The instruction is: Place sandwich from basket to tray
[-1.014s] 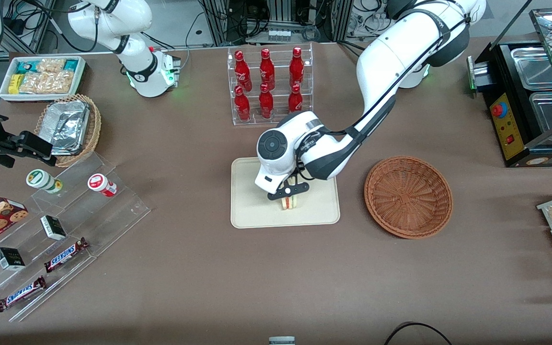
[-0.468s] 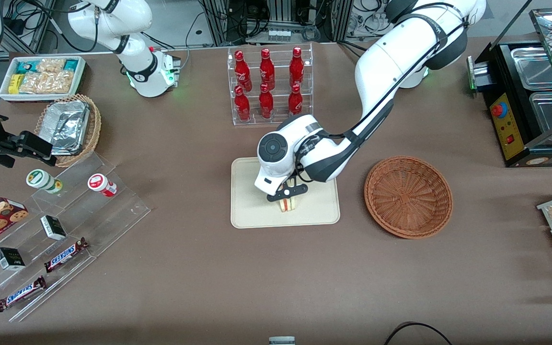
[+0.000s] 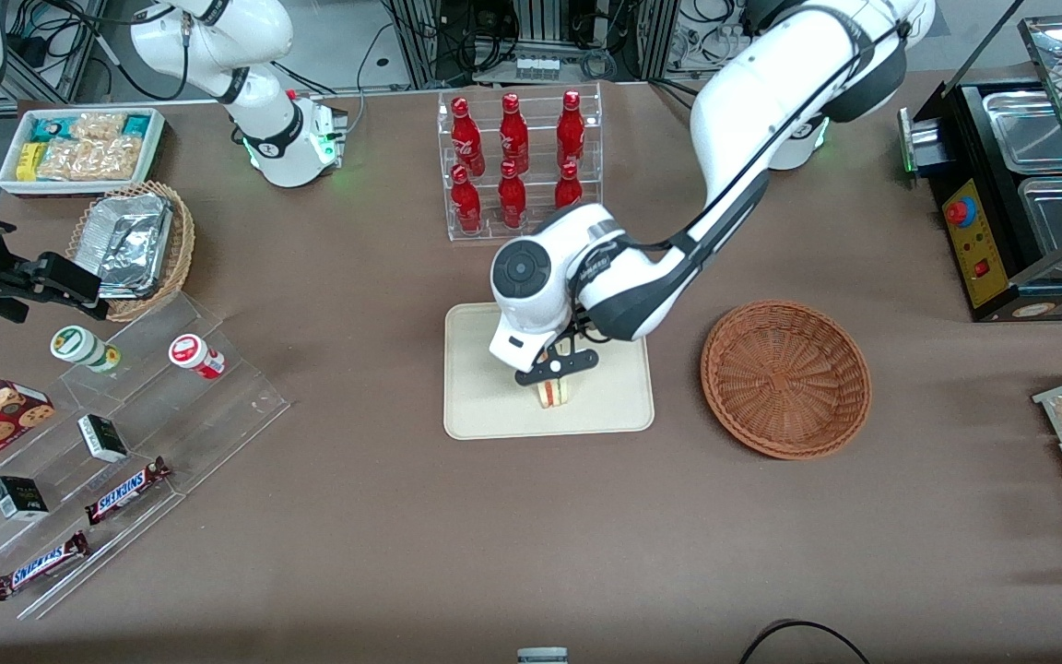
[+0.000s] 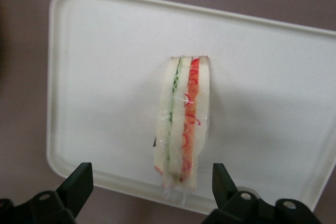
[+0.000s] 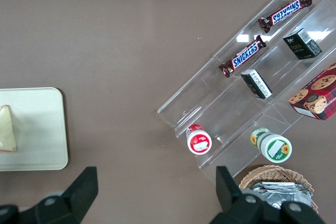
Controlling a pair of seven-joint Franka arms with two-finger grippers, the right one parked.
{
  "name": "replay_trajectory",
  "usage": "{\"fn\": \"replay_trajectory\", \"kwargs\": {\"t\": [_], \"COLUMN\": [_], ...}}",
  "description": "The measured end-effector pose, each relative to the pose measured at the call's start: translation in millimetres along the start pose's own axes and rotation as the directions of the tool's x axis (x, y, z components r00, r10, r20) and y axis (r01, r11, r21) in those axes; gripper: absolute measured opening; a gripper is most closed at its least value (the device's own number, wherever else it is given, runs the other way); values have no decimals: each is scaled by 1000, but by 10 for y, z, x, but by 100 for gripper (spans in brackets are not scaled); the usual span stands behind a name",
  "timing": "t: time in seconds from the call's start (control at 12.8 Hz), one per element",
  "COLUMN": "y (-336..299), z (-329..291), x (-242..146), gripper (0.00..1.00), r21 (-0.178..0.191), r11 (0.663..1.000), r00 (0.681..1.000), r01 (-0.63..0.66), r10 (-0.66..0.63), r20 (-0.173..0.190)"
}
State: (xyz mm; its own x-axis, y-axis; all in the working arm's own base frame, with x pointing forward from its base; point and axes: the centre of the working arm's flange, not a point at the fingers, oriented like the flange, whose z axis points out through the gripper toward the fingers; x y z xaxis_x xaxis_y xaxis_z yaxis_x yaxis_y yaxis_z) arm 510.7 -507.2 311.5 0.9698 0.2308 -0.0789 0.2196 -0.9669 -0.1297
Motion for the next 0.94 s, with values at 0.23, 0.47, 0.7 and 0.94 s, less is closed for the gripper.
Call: {"fn": "replay_trajectory", "kwargs": {"t": [0.23, 0.47, 0.7, 0.94], "y": [-252, -634, -1240, -1860], "z": [-542, -949, -1189, -1321], "x": [-3, 123, 570, 890], "gripper": [100, 100, 100, 100], "r21": [44, 80, 93, 76], "r11": [999, 996, 996, 995], "r00": [999, 1000, 999, 992], "r01": [-20, 26, 0, -70], "r10": [22, -25, -4, 61], "r20": [-38, -17, 41, 106]}}
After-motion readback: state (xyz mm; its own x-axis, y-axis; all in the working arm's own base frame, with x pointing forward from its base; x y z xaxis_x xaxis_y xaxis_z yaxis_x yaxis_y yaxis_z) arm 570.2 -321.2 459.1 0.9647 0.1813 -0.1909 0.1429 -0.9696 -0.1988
